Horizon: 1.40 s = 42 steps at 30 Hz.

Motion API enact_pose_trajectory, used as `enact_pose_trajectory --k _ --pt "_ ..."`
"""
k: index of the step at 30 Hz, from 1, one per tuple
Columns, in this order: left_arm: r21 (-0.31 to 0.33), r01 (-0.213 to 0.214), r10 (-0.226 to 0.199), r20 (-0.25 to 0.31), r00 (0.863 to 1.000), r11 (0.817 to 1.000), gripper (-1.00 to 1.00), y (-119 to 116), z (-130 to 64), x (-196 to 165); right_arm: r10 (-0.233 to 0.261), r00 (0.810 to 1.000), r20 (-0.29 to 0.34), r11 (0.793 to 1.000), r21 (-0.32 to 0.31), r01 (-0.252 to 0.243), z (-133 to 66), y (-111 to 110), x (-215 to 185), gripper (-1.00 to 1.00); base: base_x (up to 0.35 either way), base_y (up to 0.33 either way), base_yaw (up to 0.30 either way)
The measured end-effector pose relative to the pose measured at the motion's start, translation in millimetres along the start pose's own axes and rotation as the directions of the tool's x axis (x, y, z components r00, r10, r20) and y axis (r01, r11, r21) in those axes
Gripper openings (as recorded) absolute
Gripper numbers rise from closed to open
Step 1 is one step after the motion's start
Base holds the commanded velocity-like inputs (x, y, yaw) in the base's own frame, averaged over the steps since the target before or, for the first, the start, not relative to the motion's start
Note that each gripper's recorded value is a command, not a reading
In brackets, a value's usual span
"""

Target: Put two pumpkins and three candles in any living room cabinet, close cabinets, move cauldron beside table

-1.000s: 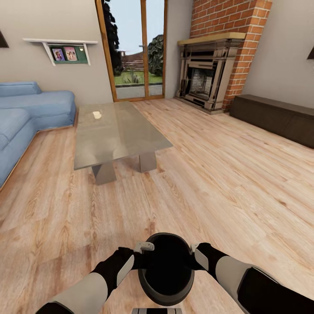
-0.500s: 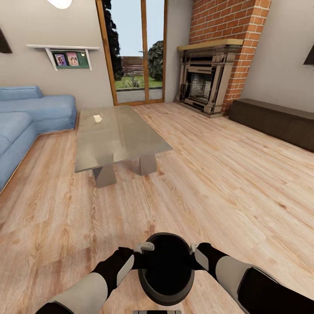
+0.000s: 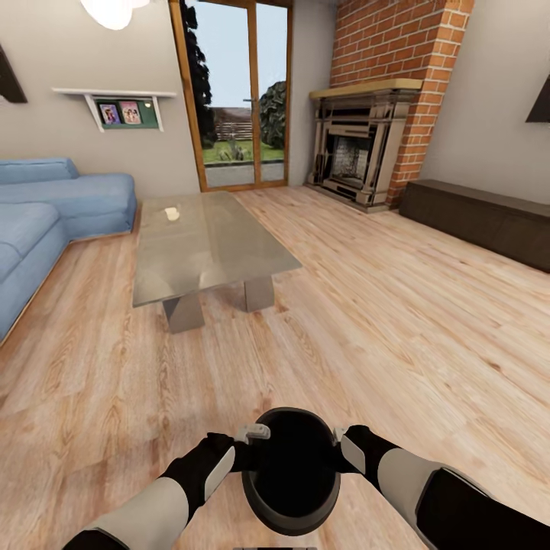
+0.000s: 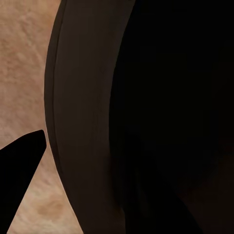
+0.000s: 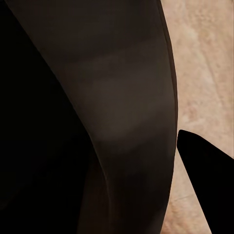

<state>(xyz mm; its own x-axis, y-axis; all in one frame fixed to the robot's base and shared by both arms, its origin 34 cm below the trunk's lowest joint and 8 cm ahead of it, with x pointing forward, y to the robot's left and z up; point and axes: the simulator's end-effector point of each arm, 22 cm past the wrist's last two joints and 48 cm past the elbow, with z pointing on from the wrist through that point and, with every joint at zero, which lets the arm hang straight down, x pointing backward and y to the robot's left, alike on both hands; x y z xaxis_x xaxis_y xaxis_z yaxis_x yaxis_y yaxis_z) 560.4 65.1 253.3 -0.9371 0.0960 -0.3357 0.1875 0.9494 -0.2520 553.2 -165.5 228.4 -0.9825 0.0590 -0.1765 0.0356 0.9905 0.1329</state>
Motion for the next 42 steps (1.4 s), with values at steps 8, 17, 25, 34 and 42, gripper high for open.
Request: enact_pose_trajectory --k 8,17,25,34,42 --pt "-0.001 -0.004 0.004 0.012 1.0 1.0 -1.0 -1 -4.6 -5 -0.002 1.0 0.013 1.0 -0.001 0.002 -5.2 1 -5 -1.0 0.0 0.0 0.0" --pt "-0.004 -0.008 0.008 0.026 1.0 1.0 -1.0 -2 -9.8 -11 -0.005 1.0 0.027 1.0 -0.001 0.005 -11.2 2 -10 -1.0 0.0 0.0 0.0" --pt "-0.004 -0.01 0.011 0.034 0.999 1.0 -1.0 -3 -13.1 -14 -0.006 0.999 0.035 1.0 -0.001 0.006 -14.9 3 -13 -1.0 0.0 0.0 0.0" --pt "-0.005 -0.011 0.011 0.038 0.999 1.0 -1.0 -3 -14.5 -16 -0.007 0.999 0.039 1.0 -0.001 0.007 -16.5 3 -14 -1.0 0.0 0.0 0.0" --pt "-0.006 -0.016 0.016 0.05 0.999 1.0 -1.0 -4 -19.2 -21 -0.008 0.999 0.052 1.0 -0.002 0.008 -21.8 4 -18 -1.0 0.0 0.0 0.0"
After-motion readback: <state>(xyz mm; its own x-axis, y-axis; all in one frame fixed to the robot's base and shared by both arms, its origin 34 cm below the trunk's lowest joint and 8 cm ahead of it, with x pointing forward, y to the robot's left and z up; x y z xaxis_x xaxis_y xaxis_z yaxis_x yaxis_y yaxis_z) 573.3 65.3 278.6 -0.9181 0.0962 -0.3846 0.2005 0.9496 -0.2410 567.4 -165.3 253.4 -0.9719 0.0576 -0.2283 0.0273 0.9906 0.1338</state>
